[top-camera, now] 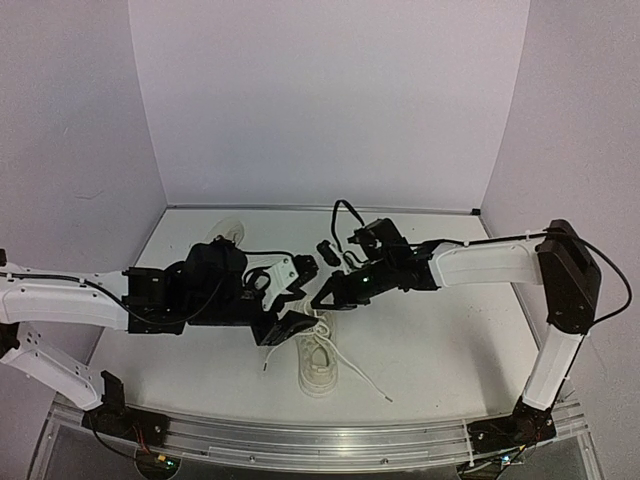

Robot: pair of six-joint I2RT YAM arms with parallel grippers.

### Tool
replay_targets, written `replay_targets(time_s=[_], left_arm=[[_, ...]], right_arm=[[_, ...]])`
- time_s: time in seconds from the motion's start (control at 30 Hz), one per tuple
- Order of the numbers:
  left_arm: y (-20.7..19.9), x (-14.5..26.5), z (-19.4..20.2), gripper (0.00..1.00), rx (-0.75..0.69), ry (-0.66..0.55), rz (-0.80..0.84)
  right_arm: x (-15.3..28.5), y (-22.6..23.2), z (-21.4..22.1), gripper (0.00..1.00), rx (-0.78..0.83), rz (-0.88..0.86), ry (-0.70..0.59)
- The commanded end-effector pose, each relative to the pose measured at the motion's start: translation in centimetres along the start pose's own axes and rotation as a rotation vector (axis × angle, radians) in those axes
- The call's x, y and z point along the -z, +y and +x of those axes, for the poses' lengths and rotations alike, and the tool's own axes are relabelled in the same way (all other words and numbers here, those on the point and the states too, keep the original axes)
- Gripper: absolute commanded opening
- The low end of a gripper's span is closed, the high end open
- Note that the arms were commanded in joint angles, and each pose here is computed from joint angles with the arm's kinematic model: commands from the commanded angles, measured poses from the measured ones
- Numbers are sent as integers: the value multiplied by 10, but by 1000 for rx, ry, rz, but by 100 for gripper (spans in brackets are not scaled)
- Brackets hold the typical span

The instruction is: Tie the shoes

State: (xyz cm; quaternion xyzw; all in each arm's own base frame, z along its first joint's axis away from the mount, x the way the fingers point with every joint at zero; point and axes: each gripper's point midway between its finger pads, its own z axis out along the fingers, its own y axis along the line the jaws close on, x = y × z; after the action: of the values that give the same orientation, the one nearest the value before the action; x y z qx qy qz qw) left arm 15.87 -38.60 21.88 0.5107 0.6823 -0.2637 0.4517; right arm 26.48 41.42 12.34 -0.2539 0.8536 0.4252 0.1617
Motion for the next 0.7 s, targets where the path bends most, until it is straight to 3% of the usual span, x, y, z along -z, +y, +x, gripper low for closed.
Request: replay_targets(time_s=[0.0,0.4,0.53,0.67], left_arm=[[41,17,15,57,164,-32,-200],[62,9,64,56,324,50,-254],[65,5,64,56,345,33,-239],[64,3,65,58,354,28,-214]], right_arm=[[-13,26,-11,5,43,-66,-16],[-37,42,10,9,55,-85,51],[-30,47,9,19,73,-86,48],[-13,56,-4,38,106,-74,4]])
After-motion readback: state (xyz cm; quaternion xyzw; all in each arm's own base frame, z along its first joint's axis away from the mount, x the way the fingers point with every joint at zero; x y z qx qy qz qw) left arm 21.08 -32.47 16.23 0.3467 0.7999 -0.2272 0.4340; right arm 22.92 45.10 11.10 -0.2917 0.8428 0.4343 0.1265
